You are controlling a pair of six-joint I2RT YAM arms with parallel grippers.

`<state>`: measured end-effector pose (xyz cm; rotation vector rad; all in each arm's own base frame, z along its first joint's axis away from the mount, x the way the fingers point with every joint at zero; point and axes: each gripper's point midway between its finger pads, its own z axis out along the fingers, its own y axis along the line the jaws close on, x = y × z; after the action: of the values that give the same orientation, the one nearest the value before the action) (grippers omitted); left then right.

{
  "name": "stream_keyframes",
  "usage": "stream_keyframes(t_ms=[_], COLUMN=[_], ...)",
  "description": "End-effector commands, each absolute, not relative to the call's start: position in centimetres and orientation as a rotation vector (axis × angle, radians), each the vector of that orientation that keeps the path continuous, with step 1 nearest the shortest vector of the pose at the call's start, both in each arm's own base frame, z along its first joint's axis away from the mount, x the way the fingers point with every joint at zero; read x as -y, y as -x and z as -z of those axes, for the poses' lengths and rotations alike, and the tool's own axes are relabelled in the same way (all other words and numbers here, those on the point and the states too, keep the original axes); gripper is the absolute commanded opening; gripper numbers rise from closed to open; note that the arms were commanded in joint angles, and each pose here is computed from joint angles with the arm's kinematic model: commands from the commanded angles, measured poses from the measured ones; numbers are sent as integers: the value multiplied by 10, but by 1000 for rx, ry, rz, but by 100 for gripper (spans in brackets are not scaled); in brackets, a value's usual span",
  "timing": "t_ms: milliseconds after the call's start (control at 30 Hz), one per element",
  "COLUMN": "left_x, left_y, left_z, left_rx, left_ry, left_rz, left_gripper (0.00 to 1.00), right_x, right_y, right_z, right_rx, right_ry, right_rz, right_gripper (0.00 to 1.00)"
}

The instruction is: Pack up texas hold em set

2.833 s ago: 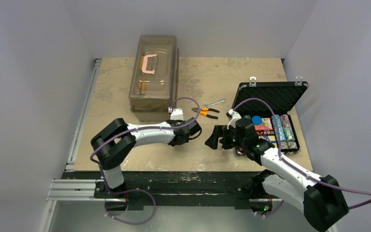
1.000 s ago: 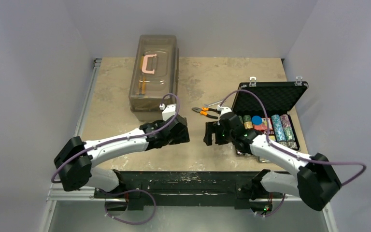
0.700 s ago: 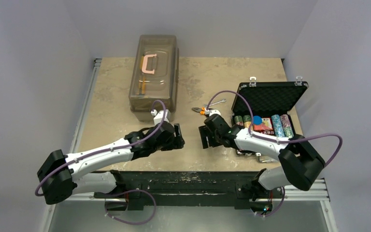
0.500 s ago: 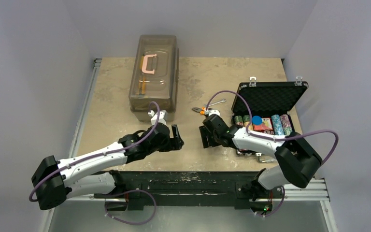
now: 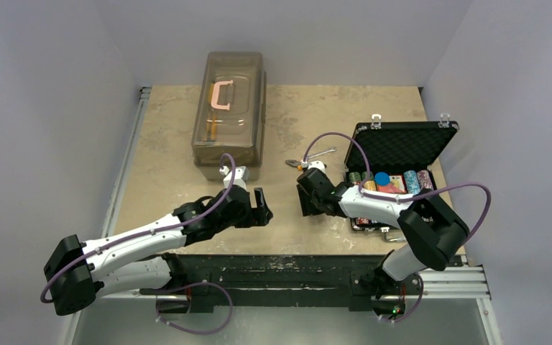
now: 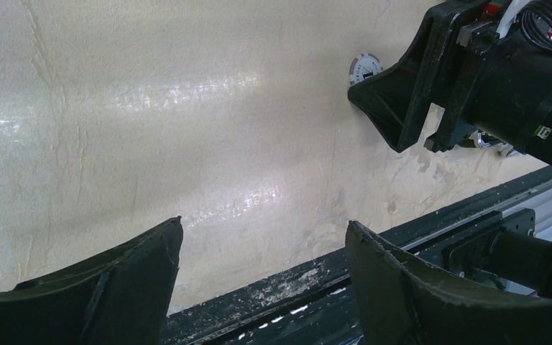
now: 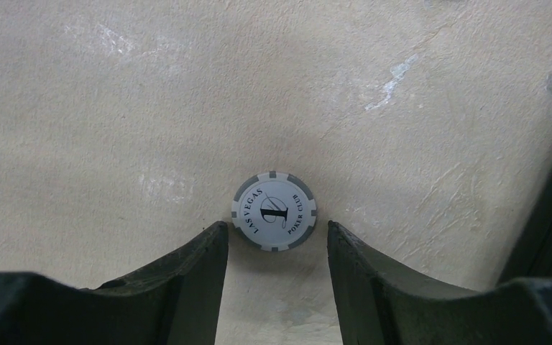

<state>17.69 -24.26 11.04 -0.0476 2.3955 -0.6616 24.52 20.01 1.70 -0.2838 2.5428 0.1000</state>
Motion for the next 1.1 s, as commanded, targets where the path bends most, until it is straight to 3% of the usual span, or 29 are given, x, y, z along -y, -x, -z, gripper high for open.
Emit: stream_keyframes(t_ms=[0,1067], left_x=[244,251], left_y=[-180,-178], left_z=[-117,-110], left_rx=[-2360,-2406], left_ry=[30,92], left_rz=[683,792], left_gripper=[81,81], right_x=[-205,-214], right_y=[-261,-263], right_z=[-27,-30], right_rx=[-2490,-2445], right_ry=[247,255], right_rz=[-84,-165], right_gripper=[50,33])
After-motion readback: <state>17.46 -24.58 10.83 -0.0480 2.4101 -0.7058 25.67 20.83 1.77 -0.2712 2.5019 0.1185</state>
